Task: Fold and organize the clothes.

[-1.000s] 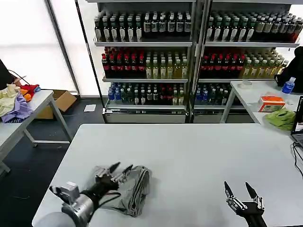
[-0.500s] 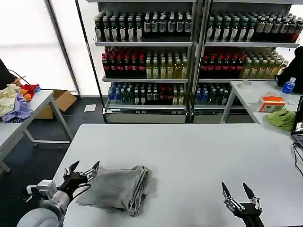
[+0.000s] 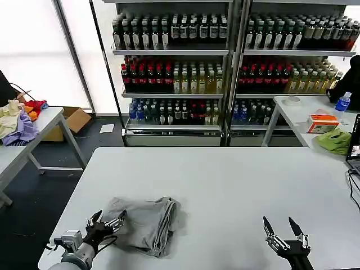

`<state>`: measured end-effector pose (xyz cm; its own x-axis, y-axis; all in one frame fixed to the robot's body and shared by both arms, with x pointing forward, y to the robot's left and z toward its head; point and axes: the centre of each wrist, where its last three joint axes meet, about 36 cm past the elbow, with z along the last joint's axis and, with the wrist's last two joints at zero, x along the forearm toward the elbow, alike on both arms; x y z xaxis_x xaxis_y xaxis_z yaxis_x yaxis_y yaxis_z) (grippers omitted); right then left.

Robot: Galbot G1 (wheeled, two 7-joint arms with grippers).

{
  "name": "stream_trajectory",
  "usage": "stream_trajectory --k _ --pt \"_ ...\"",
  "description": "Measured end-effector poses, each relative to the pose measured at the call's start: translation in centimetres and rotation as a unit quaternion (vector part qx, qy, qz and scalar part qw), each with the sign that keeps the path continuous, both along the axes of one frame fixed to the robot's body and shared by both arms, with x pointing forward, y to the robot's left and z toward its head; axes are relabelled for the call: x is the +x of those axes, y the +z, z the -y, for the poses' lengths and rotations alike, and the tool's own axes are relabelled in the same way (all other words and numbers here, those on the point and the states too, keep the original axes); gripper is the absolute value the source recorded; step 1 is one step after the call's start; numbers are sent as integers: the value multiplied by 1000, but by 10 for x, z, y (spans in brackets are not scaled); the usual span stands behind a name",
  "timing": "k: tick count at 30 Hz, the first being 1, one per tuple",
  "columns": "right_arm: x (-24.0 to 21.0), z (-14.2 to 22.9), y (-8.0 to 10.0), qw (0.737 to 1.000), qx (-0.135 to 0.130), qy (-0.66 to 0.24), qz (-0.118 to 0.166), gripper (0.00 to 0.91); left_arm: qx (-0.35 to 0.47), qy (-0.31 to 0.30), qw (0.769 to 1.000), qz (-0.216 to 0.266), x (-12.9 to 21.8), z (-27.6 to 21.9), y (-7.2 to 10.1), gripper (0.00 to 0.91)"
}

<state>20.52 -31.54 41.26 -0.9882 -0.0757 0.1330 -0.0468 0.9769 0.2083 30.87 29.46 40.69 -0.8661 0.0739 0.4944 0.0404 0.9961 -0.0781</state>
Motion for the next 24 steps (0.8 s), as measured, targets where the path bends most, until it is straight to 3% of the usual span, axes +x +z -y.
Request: stream_trajectory --k 3,24 --pt "0 0 0 1000 1 -1 1 907 1 3 1000 -5 -3 0 -6 20" --pt "-3 -4 -1 1000 6 0 5 907 -52 18 998 -7 -6 3 -19 0"
